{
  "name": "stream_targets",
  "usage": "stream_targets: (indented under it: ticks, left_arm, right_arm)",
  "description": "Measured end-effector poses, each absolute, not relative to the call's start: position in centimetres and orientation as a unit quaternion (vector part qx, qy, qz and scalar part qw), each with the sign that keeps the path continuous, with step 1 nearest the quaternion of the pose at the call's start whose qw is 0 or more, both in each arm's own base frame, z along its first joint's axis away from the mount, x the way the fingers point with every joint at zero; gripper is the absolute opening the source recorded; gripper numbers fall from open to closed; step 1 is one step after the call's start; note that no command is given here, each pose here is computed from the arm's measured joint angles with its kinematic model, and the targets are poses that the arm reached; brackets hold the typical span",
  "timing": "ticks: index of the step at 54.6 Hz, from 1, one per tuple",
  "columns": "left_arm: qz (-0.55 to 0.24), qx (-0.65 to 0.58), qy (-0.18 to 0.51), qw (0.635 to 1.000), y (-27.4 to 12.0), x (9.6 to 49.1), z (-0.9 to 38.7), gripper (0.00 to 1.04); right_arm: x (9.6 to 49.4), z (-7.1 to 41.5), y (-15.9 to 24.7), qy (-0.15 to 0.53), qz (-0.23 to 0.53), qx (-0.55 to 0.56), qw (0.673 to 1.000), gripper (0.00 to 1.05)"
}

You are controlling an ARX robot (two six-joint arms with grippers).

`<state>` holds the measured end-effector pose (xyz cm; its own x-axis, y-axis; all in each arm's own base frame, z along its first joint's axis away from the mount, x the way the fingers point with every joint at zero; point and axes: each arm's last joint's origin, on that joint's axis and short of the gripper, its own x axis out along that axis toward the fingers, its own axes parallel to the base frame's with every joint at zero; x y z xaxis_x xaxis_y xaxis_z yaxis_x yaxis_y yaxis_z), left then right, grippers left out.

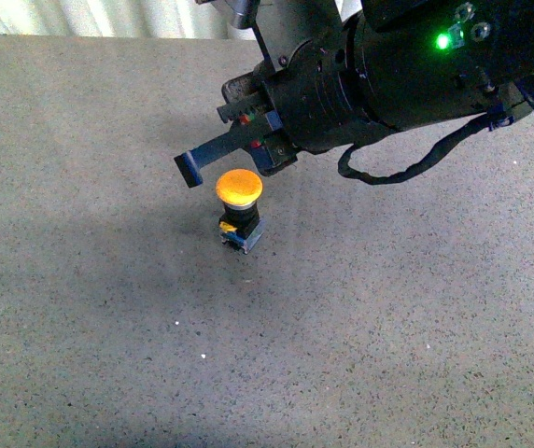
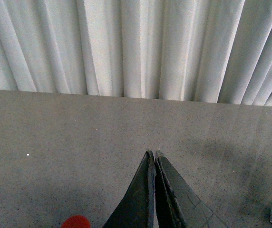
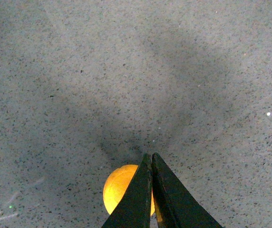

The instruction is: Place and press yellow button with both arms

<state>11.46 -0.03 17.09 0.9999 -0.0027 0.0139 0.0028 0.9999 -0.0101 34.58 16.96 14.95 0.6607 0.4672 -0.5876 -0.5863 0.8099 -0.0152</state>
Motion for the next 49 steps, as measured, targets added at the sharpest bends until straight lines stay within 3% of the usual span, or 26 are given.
stream_targets:
  ticks: [49]
  left_arm:
    - [-0.001,-0.005,0.002,1.000,0.0,9.8,16.6,0.01]
  right_arm:
    - [34.3,12.0,16.9,0.357,0.286,-0.087,0.885,0.01]
